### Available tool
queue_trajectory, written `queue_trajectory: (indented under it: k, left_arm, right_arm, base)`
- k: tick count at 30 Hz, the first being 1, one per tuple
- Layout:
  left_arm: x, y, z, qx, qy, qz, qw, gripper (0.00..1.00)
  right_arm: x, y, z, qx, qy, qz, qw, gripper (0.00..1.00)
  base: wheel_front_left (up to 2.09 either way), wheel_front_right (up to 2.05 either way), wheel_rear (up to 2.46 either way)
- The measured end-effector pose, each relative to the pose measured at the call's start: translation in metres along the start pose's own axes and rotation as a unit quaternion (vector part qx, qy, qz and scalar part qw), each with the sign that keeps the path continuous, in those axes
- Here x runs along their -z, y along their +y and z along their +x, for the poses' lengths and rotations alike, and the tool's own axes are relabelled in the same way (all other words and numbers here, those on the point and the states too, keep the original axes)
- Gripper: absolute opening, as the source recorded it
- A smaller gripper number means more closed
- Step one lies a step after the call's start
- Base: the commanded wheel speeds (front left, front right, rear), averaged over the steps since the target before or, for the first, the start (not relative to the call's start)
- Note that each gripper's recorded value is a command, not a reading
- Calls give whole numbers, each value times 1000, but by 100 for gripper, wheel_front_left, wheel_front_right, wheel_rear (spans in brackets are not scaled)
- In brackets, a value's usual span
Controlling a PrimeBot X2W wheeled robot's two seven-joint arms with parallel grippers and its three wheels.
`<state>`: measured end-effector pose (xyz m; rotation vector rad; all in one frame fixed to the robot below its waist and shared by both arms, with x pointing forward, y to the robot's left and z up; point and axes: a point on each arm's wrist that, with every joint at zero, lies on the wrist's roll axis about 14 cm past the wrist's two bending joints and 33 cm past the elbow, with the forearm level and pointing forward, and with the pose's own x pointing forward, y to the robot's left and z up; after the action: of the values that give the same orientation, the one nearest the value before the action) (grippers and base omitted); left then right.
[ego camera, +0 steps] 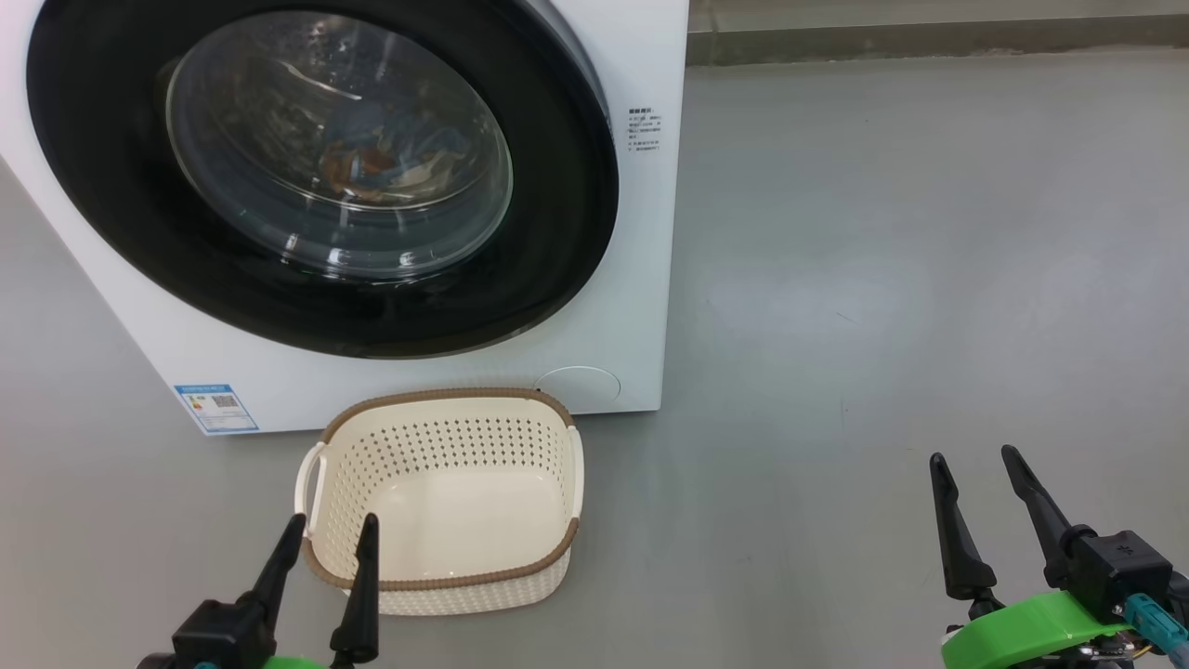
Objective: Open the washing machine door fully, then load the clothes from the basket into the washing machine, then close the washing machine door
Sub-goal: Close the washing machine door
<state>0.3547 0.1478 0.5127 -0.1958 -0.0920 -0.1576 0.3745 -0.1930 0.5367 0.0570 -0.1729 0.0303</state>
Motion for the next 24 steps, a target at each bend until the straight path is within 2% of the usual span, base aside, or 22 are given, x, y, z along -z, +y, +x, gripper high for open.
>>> queue_trajectory:
  k: [24]
  left_arm:
    - [11, 4, -5, -9, 16, -17, 1000, 100]
  right_arm:
    - [-1, 4, 1, -8, 0, -10, 1000, 100]
  base:
    - [0, 0, 0]
